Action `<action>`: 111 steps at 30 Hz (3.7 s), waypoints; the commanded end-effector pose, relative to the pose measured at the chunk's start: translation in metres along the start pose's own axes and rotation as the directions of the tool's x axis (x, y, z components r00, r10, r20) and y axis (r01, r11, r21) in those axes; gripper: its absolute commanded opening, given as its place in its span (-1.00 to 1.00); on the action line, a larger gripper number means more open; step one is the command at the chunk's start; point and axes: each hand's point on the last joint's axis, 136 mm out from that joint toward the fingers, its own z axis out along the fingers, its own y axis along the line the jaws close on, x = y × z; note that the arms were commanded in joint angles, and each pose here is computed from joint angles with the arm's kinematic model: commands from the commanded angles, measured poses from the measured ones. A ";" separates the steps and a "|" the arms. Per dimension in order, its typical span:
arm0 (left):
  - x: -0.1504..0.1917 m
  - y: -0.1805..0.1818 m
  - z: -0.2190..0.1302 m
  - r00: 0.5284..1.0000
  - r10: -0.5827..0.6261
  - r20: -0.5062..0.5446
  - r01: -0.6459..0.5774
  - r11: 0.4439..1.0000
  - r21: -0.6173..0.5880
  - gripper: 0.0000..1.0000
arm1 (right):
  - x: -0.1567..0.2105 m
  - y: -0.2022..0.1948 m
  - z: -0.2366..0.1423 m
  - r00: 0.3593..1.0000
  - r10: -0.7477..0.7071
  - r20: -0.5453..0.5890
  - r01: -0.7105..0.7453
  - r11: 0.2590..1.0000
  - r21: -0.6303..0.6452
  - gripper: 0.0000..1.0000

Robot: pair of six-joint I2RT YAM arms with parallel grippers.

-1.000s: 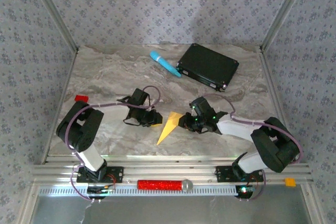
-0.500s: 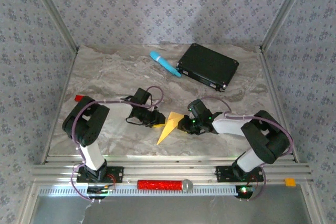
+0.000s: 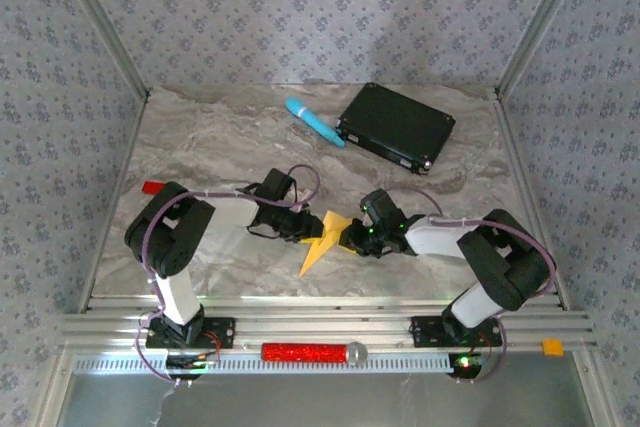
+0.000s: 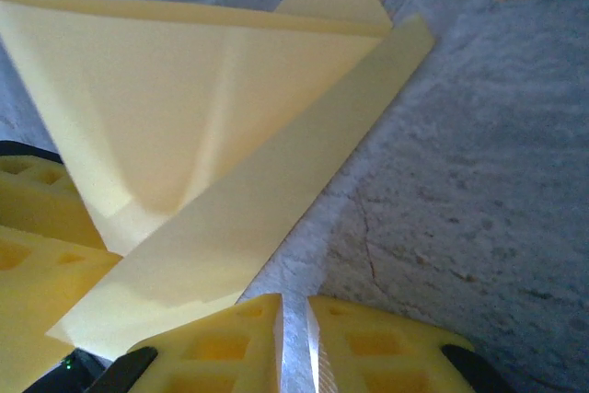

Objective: Fold a paper plane with a square sheet of paper (pick it up from the middle)

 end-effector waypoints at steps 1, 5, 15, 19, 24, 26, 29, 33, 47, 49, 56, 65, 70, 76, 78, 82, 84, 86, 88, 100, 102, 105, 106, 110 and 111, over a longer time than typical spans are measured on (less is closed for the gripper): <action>-0.005 -0.019 -0.009 0.997 0.062 0.039 -0.064 0.998 0.030 -0.58 | 0.001 -0.007 0.008 1.000 0.018 0.010 -0.018 1.000 -0.005 -0.64; -0.007 -0.023 -0.019 0.989 0.115 0.089 -0.112 0.993 -0.040 -0.82 | -0.004 0.004 -0.003 0.999 0.019 0.038 -0.017 0.999 -0.052 -0.58; -0.011 -0.001 -0.050 0.959 0.197 0.205 -0.109 0.921 -0.374 -0.91 | -0.020 0.052 -0.038 0.990 -0.003 0.143 0.026 0.987 -0.156 -0.14; -0.010 -0.005 -0.056 0.949 0.218 0.228 -0.118 0.915 -0.387 -0.90 | -0.021 0.066 -0.037 0.991 -0.007 0.134 0.030 0.985 -0.171 -0.08; -0.007 -0.006 -0.059 0.944 0.234 0.232 -0.126 0.907 -0.402 -0.89 | -0.021 0.081 -0.020 0.995 0.001 0.096 0.016 0.985 -0.172 -0.08; -0.006 -0.007 -0.058 0.944 0.236 0.230 -0.128 0.906 -0.402 -0.89 | -0.020 0.086 -0.013 0.997 -0.004 0.080 0.018 0.984 -0.175 -0.08; -0.004 -0.006 -0.058 0.943 0.242 0.226 -0.132 0.901 -0.414 -0.89 | -0.020 0.086 -0.003 0.998 0.012 0.058 -0.003 0.989 -0.150 -0.09; -0.002 -0.003 -0.061 0.942 0.244 0.231 -0.126 0.894 -0.430 -0.88 | -0.016 0.074 0.010 0.999 0.030 0.018 -0.029 0.996 -0.088 -0.20; 0.018 0.005 -0.053 0.965 0.208 0.163 -0.126 0.905 -0.406 -0.39 | -0.007 0.063 0.032 0.996 0.083 -0.042 -0.088 0.989 -0.116 -0.78; 0.021 0.004 -0.054 0.967 0.198 0.162 -0.122 0.912 -0.392 -0.30 | -0.007 0.061 0.033 0.995 0.089 -0.043 -0.094 0.989 -0.117 -0.79; 0.029 0.001 -0.057 0.968 0.193 0.161 -0.121 0.919 -0.375 -0.19 | -0.006 0.058 0.031 0.995 0.092 -0.035 -0.096 0.989 -0.114 -0.80; 0.030 -0.007 -0.050 0.966 0.220 0.136 -0.160 0.922 -0.353 -0.19 | -0.007 0.057 0.031 0.995 0.094 -0.034 -0.097 0.989 -0.114 -0.79; 0.030 -0.006 -0.048 0.966 0.223 0.131 -0.164 0.918 -0.361 -0.19 | -0.008 0.060 0.030 0.995 0.090 -0.033 -0.093 0.988 -0.120 -0.80; 0.030 0.007 -0.045 0.972 0.205 0.118 -0.142 0.903 -0.406 -0.19 | -0.008 0.060 0.029 0.995 0.090 -0.032 -0.093 0.988 -0.119 -0.80; 0.029 0.007 -0.042 0.972 0.208 0.112 -0.146 0.903 -0.403 -0.19 | -0.009 0.060 0.029 0.995 0.090 -0.030 -0.093 0.988 -0.120 -0.79; 0.029 0.006 -0.038 0.972 0.211 0.100 -0.157 0.906 -0.393 -0.21 | -0.008 0.059 0.029 0.995 0.091 -0.029 -0.094 0.989 -0.118 -0.80; 0.028 0.005 -0.037 0.972 0.213 0.100 -0.159 0.908 -0.388 -0.22 | -0.008 0.058 0.029 0.995 0.092 -0.030 -0.095 0.989 -0.116 -0.80; 0.028 0.008 -0.036 0.973 0.209 0.093 -0.157 0.905 -0.394 -0.22 | -0.008 0.058 0.028 0.995 0.092 -0.028 -0.095 0.989 -0.116 -0.80; 0.029 0.010 -0.034 0.974 0.209 0.084 -0.159 0.902 -0.400 -0.22 | -0.008 0.058 0.028 0.995 0.094 -0.027 -0.096 0.988 -0.117 -0.80; 0.030 0.009 -0.028 0.974 0.219 0.065 -0.175 0.899 -0.401 -0.20 | -0.009 0.058 0.027 0.995 0.094 -0.027 -0.097 0.988 -0.118 -0.79; 0.030 0.012 -0.028 0.975 0.216 0.058 -0.173 0.893 -0.416 -0.24 | -0.010 0.058 0.027 0.995 0.095 -0.025 -0.097 0.988 -0.119 -0.79; 0.030 0.016 -0.028 0.977 0.207 0.051 -0.165 0.885 -0.436 -0.34 | -0.009 0.058 0.027 0.995 0.095 -0.027 -0.098 0.988 -0.119 -0.79; 0.030 0.016 -0.028 0.977 0.206 0.049 -0.164 0.882 -0.441 -0.38 | -0.009 0.057 0.027 0.995 0.096 -0.027 -0.099 0.988 -0.116 -0.79; 0.031 0.018 -0.027 0.977 0.210 0.042 -0.168 0.873 -0.457 -0.54 | -0.008 0.056 0.026 0.995 0.097 -0.025 -0.099 0.988 -0.115 -0.79; 0.030 0.017 -0.028 0.976 0.213 0.042 -0.170 0.872 -0.460 -0.57 | -0.009 0.055 0.026 0.995 0.099 -0.025 -0.101 0.988 -0.113 -0.79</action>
